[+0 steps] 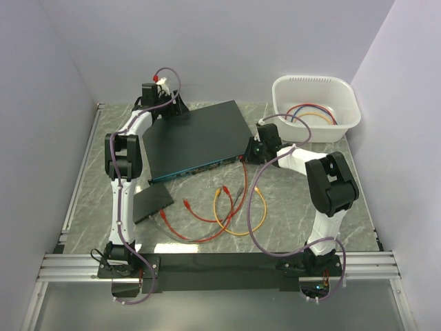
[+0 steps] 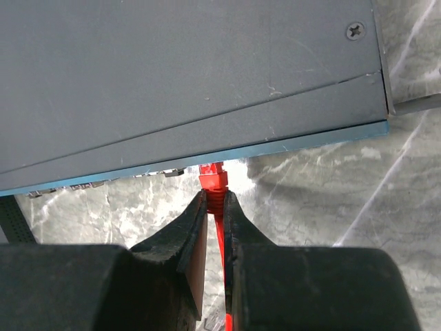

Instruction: Insert the plug into the switch port

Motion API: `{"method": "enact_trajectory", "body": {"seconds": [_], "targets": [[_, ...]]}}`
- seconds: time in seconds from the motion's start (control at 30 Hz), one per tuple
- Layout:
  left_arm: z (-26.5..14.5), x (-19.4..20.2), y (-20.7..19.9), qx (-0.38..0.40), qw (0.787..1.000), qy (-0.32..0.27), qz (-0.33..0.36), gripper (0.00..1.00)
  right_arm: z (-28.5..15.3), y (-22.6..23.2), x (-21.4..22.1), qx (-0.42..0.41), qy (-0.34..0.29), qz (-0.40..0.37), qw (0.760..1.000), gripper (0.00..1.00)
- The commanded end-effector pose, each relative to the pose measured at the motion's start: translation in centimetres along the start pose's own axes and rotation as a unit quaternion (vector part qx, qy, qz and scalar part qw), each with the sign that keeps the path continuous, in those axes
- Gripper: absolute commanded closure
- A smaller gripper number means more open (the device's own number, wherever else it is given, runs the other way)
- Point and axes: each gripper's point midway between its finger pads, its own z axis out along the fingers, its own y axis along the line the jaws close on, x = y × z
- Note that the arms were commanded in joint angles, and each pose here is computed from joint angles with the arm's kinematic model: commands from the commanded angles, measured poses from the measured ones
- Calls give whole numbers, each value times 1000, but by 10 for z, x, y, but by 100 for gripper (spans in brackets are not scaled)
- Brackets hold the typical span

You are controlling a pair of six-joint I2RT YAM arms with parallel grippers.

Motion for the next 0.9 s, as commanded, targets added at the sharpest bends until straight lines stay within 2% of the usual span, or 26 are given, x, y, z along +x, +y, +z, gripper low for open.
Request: {"method": "enact_trajectory", "body": {"seconds": [0.0,0.23,0.47,0.5,0.53,0.6,0.63,0.73,0.87], "targets": [[7,64,-5,9,994,98,-50,24,-39,97,-147,-168,-239,-28,956,100],[7,64,-5,10,994,99,-49,24,-12,85,-139,-164,-217,-8,962,100],[7,63,-5,10,994,98,-49,23,-25,93,-159,-152,-240,-38,958,100],[7,64,-5,11,994,99,-49,23,-25,92,-159,-150,-237,-39,959,96],[7,64,-5,11,994,99,-49,23,-28,95,-162,-152,-239,-42,958,85],[7,63,-5,10,994,98,-49,23,-29,95,-160,-152,-235,-45,959,72],[7,64,-5,10,994,98,-48,23,-30,94,-158,-152,-234,-47,959,62],[7,63,-5,10,994,97,-49,23,-28,90,-149,-148,-221,-48,963,51],[7,64,-4,7,994,97,-50,23,-30,86,-138,-147,-211,-44,965,45]]}}
